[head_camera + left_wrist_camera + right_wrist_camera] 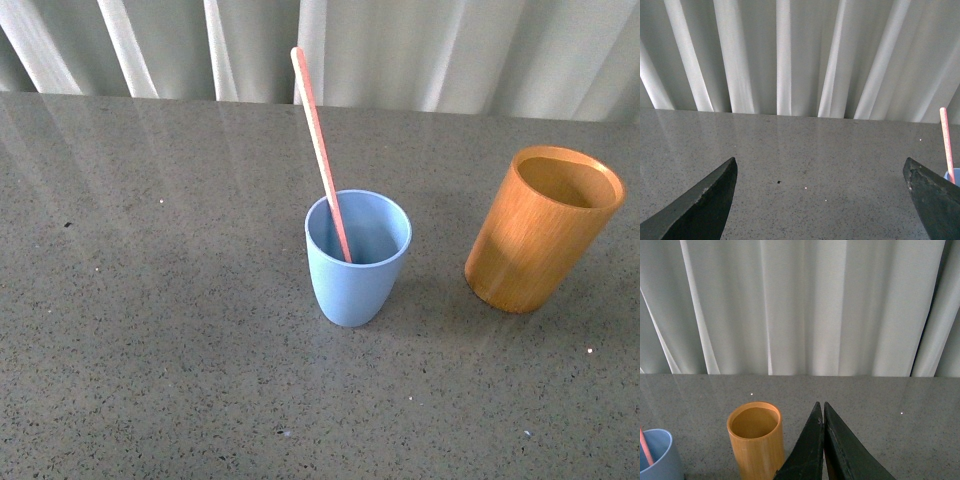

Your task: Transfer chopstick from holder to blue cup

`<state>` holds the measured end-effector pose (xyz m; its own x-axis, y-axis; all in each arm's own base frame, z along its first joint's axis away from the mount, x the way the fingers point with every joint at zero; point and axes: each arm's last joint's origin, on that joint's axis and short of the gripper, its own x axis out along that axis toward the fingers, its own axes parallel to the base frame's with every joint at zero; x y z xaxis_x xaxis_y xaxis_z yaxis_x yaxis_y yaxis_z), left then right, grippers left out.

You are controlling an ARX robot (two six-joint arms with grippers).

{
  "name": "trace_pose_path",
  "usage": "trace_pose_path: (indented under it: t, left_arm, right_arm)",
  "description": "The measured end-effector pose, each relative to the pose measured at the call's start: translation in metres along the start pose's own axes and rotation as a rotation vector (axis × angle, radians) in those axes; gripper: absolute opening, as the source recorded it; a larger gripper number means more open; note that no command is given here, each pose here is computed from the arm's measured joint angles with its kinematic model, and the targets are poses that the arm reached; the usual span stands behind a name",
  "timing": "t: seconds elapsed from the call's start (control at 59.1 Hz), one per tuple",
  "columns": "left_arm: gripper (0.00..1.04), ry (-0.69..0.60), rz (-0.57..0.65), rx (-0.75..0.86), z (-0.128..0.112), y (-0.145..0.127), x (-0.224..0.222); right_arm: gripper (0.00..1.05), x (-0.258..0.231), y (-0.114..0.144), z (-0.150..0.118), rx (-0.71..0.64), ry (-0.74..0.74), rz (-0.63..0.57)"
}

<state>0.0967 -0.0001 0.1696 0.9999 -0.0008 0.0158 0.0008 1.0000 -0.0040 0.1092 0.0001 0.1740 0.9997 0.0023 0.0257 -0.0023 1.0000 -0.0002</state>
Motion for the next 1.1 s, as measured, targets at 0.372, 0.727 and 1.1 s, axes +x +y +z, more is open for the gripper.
trace_pose_path:
  t: [0.372, 0.727, 1.1]
  left_arm:
    - [0.98, -0.001, 0.0, 0.0, 0.0, 0.0, 0.0]
    - [0.98, -0.001, 0.0, 0.0, 0.0, 0.0, 0.0]
    - [0.98, -0.001, 0.0, 0.0, 0.0, 0.0, 0.0]
  right_arm:
    - [0.01, -0.013, 0.0, -0.003, 0.0, 0.006, 0.0]
    - [0.41, -0.013, 0.0, -0.003, 0.0, 0.006, 0.0]
    - [0.94, -0.013, 0.0, -0.003, 0.0, 0.006, 0.0]
